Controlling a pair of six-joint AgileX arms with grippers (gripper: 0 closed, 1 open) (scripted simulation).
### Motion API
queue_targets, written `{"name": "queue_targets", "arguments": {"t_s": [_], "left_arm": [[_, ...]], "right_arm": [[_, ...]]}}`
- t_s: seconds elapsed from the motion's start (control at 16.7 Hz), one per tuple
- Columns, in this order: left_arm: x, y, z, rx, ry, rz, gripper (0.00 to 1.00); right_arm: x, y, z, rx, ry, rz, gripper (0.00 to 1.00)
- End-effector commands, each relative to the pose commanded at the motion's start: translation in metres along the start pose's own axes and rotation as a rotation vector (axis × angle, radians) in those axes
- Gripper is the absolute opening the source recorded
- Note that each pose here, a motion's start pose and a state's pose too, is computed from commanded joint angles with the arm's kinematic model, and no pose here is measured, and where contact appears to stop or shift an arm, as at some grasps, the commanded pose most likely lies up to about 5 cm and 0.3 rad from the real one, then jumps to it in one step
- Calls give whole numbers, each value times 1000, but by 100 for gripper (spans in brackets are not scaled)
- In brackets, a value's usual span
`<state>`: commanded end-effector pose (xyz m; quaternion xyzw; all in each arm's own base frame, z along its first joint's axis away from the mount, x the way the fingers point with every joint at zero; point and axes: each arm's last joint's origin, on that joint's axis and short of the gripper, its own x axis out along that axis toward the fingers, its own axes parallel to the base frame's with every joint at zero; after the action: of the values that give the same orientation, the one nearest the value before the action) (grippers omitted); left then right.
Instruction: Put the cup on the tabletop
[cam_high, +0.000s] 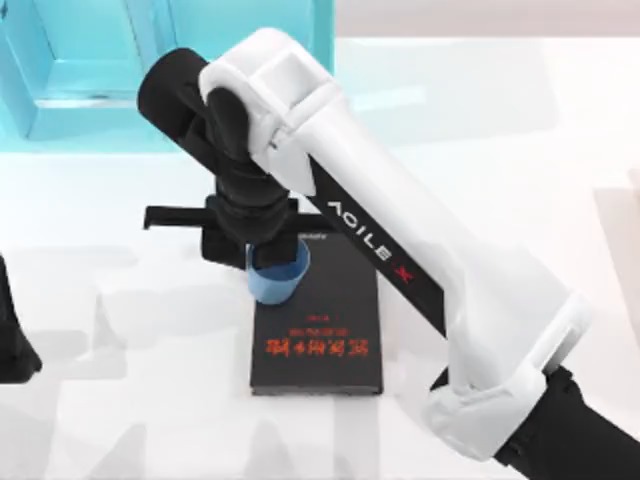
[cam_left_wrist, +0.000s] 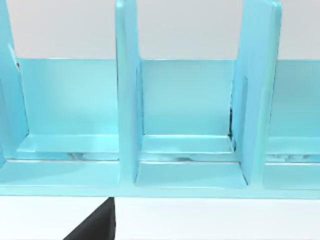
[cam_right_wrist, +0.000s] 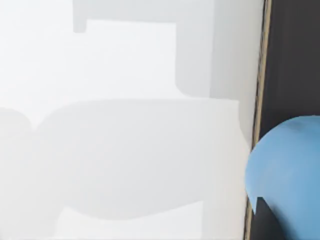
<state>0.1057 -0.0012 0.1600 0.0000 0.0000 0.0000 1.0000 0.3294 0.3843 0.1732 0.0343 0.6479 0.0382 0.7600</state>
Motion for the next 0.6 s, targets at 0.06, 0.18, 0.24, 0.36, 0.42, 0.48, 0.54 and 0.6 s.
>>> {"name": "queue_targets", "arguments": {"t_s": [0.06, 0.18, 0.24, 0.36, 0.42, 0.48, 0.54, 0.6], "left_arm": [[0, 0, 0, 0, 0, 0, 100], [0, 0, 0, 0, 0, 0, 100], [0, 0, 0, 0, 0, 0, 100], [0, 0, 0, 0, 0, 0, 100], [0, 0, 0, 0, 0, 0, 100], [0, 0, 0, 0, 0, 0, 100], [0, 0, 0, 0, 0, 0, 100], [0, 0, 0, 0, 0, 0, 100]], "right_arm": [[-5, 1, 2, 1, 0, -1, 0], [-16, 2, 5, 4, 5, -8, 0], [-22, 2, 6, 3, 7, -10, 0], [-35, 3, 6, 3, 4, -7, 0], [-40, 3, 7, 3, 1, -3, 0], [-42, 3, 7, 4, -1, -1, 0], [-42, 3, 7, 4, -1, -1, 0], [-42, 3, 7, 4, -1, -1, 0]]}}
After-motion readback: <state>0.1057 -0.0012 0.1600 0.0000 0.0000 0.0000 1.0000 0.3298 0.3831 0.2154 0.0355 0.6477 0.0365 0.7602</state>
